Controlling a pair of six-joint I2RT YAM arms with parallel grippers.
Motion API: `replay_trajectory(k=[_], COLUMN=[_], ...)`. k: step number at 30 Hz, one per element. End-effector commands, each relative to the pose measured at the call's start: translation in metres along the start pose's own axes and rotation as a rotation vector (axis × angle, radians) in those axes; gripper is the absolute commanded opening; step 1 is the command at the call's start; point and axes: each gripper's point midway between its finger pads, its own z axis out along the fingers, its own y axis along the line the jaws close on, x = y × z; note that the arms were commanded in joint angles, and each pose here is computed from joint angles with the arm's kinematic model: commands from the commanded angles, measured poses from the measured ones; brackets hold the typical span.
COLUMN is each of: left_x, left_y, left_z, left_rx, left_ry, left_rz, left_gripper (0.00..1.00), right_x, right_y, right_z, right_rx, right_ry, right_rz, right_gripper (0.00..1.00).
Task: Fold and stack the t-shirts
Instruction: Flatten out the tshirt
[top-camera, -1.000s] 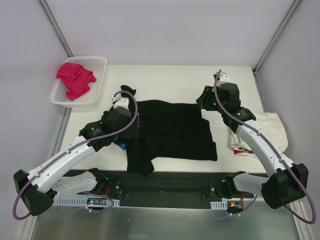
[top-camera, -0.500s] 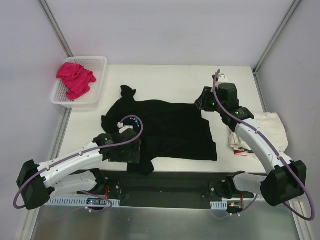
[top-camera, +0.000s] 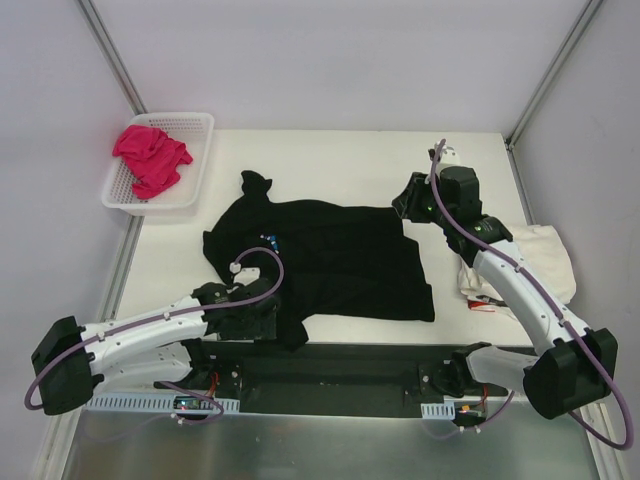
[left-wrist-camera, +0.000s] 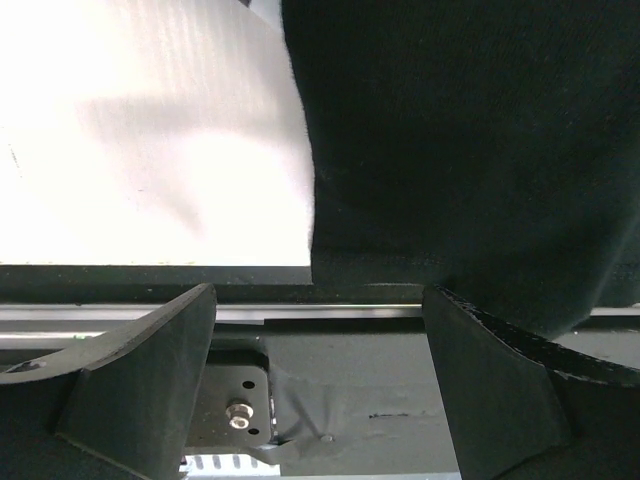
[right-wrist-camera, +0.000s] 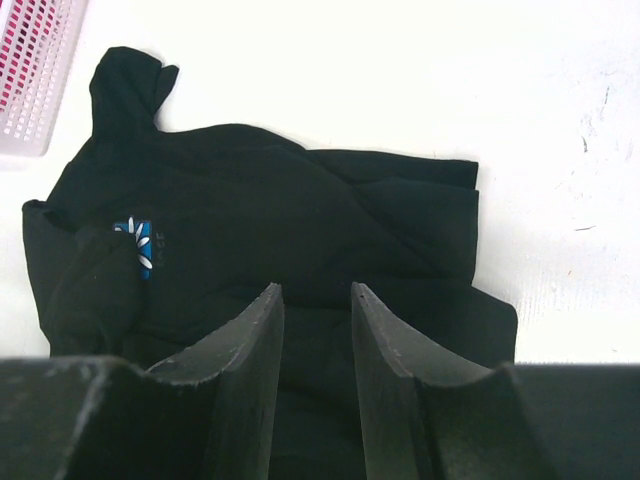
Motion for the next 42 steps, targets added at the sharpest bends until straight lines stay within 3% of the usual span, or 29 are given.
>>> replay_trajectory(k=[1,8,12,15,19,22,28,32,42], left_x=[0.000,0.002,0.006,0.008,0.010,0.011,0.010,0.009,-0.001], left_y=[0.000,-0.004,-0.005,-0.008,-0.010,-0.011,-0.016,-0.016,-0.028], left_z=[0.012,0.020,0.025,0.027,0.029,0.030,0.030,0.030,0.017], left_rx=[-0.030,-0.055,-0.060,-0.062,-0.068,-0.074,-0.075,-0.081,-0.058], left_ry=[-0.018,-0.021,-0.013,-0.006,-0.004,-0.006,-0.007,-0.009,-0.030], left_rz=[0.014,0.062,0.079,0.097,0.117,0.127,0.147,0.159,0.171], left_gripper=[0.82,0.75,0.59,0.57,0.35,0.27,0.21,0.00,0.00], right_x=[-0.021,-0.022,-0.023,-0.023,-0.023,-0.022,-0.021,-0.020,-0.018], right_y=[0.009,0.006,0.005,0.006,0.004,0.003,0.002,0.001,-0.001], right_z=[-0.014,-0.016,-0.017,-0.018,-0.019,-0.018,-0.018,-0.017,-0.017], right_rx=[-0.019,-0.005,-0.002,-0.002,0.005,0.008,0.011,0.014,0.023], right_ry=[-0.062,-0.066,-0.069,-0.069,-0.074,-0.069,-0.066,-0.066,-0.058], right_rz=[0.016,0.015,0.016,0.015,0.014,0.016,0.013,0.012,0.007], right_gripper=[0.35,0.33,0.31,0.30,0.29,0.28,0.27,0.24,0.20])
